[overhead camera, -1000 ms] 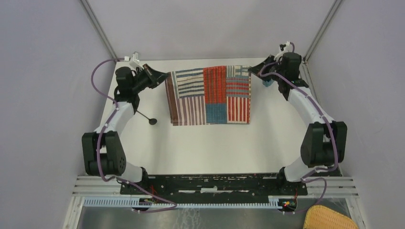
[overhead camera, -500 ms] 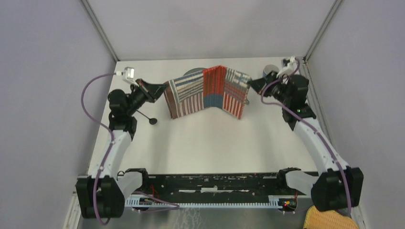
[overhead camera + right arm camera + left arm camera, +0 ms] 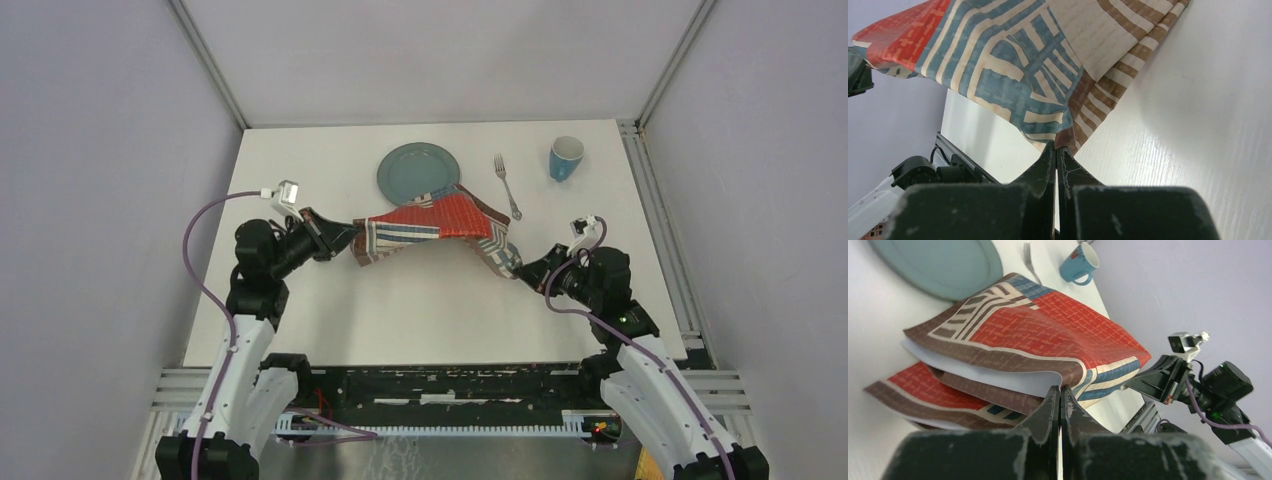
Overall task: Set the dinner table for one person
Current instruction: Flatten out the napkin at the center of the board.
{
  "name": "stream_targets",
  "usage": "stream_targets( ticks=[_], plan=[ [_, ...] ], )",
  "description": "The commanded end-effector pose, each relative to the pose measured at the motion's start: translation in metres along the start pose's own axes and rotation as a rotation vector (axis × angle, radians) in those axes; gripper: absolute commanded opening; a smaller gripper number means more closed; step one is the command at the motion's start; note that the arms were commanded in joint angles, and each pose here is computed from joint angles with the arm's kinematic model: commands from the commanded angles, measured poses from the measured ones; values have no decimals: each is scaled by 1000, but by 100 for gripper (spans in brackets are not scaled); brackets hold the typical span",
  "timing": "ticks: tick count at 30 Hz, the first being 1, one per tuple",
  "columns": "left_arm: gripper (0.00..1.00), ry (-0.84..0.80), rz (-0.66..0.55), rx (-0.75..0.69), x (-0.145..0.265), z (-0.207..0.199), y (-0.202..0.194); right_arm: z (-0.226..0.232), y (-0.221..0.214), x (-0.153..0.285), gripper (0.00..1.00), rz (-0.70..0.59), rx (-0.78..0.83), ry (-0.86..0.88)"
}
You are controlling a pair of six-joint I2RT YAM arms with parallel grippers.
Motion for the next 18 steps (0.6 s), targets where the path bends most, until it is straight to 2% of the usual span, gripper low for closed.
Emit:
stream_targets(
  ticks=[1,4,5,7,8,10,12,13,15,17,18],
  plan=[
    [2,72,-21,-4,12,-12,7,14,9,16,0,-3,43,8],
    [2,92,-42,8,21,-22,9,19,8,25,0,-7,40,8],
    [2,101,-49,18,24,-25,9,20,9,29,5,-14,40,3],
    [4,118,-42,43,27,-29,10,23,10,35,31,-21,41,-8],
    [8,129,-40,58,27,-29,10,23,11,38,37,-26,41,-23],
    [17,133,-47,65,28,-31,11,26,15,42,41,-38,55,-36],
    [5,125,-51,64,29,-33,12,26,18,45,41,-49,67,-63],
    [3,125,-54,68,29,-33,11,27,21,46,40,-56,72,-68],
    [13,130,-57,83,29,-32,10,28,22,46,43,-61,71,-68],
    [27,134,-62,99,30,-32,9,29,23,47,44,-59,71,-66],
    [40,137,-67,102,31,-33,10,30,25,48,45,-63,70,-72]
  ],
)
Point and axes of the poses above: each gripper's point midway between its finger pads, its own x axis back along the fingers, its own z axis along the line the jaws close on, y = z × x, the point moved 8 cm from there along x, back along the fingers, and after that the axes turned 9 degrees about x, right-handed, at the moved point
